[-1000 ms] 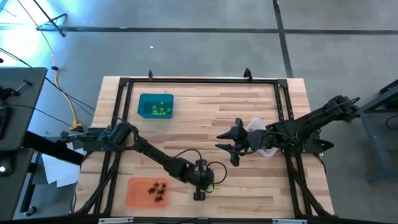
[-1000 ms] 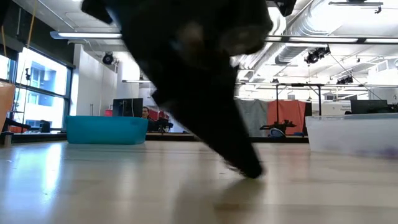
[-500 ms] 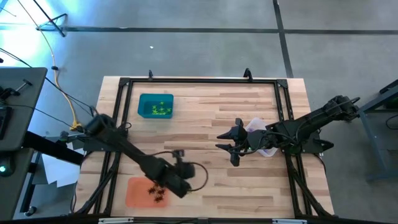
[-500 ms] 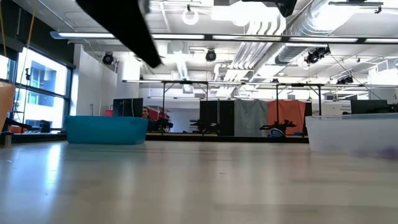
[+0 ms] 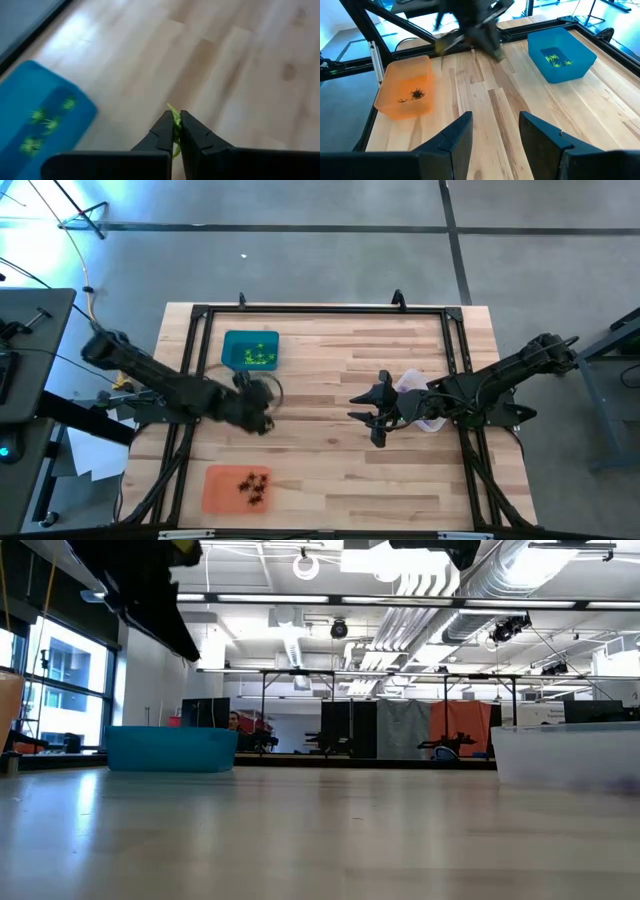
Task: Sort Halloween decoration
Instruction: Put the green spider toy into the blue bin
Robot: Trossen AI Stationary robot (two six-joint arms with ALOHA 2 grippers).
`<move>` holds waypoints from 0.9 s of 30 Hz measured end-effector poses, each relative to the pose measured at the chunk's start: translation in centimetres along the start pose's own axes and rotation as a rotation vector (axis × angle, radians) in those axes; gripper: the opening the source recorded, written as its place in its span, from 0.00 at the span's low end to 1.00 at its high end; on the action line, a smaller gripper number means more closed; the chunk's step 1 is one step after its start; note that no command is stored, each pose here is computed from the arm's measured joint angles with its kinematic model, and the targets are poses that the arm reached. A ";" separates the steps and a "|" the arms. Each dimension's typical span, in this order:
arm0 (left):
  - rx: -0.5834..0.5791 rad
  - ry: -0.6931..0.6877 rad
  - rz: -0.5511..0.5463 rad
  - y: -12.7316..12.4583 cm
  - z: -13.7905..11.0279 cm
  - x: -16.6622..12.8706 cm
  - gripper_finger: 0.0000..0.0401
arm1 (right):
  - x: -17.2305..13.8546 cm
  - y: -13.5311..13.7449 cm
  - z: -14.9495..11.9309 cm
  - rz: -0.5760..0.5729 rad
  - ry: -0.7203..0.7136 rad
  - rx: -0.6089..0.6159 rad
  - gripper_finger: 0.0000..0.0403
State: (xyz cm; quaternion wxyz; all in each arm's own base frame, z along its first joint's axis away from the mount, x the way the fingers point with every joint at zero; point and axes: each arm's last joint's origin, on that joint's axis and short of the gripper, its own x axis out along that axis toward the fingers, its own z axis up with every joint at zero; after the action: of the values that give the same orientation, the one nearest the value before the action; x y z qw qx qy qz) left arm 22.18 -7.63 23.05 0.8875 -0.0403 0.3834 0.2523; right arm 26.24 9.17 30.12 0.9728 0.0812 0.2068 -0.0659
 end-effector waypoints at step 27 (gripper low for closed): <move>-0.288 0.028 0.247 16.0 0.0 6.2 0.00 | 0.0 -0.1 -0.2 -0.006 0.017 -0.009 0.39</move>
State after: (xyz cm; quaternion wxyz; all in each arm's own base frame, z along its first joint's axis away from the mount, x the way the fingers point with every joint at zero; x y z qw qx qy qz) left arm 18.07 8.88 20.69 0.8295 -0.1229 0.3577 0.4109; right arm 26.17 9.14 29.95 0.9711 0.0769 0.2157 -0.0674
